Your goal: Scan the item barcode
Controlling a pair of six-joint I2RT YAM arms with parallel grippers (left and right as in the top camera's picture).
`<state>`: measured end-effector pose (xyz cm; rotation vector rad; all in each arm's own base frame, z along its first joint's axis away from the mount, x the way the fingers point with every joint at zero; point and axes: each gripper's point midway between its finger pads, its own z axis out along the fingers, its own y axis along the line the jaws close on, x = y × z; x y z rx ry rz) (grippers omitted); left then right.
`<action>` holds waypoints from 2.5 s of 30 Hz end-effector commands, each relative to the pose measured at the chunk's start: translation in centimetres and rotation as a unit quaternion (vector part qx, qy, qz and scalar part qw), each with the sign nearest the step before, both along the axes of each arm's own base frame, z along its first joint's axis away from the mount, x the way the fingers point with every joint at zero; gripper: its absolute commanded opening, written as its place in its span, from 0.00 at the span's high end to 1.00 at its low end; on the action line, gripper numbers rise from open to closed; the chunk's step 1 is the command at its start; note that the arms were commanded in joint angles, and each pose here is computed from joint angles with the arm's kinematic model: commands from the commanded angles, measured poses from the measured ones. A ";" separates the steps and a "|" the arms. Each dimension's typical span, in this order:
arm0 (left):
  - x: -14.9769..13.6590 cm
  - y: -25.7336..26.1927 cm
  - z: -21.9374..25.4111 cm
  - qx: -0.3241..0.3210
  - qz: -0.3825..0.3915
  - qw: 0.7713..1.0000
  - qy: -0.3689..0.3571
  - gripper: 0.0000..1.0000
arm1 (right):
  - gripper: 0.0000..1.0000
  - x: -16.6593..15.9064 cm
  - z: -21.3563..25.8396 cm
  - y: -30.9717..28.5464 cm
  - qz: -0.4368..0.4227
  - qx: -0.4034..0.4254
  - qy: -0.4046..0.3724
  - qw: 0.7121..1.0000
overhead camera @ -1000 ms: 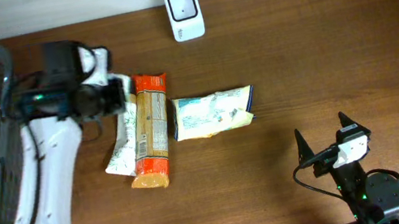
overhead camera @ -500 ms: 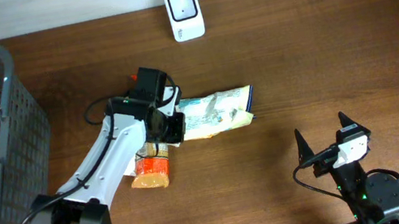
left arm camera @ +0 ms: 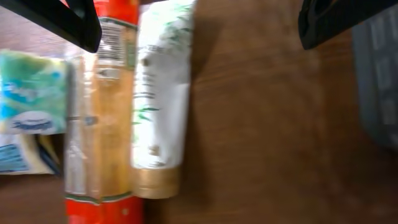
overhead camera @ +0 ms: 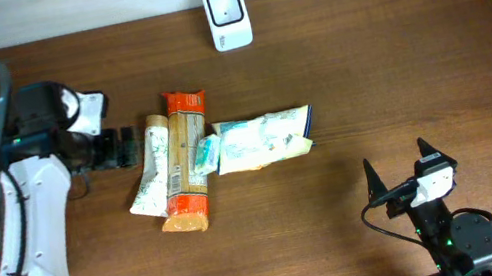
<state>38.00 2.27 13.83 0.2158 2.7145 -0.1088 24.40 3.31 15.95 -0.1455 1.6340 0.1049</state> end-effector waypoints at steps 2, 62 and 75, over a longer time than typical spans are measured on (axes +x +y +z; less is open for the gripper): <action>1.1 3.3 1.9 0.024 -0.008 0.999 -0.048 0.00 | 0.01 0.0 -0.2 0.0 0.001 0.004 0.002 1.000; 0.6 5.3 3.4 0.041 0.099 0.992 -0.071 0.01 | 0.02 -1.1 9.7 4.6 0.137 0.045 0.059 0.988; 0.6 5.3 3.4 0.041 0.099 0.992 -0.071 0.01 | 0.20 11.9 3.1 17.4 0.249 0.223 0.456 0.824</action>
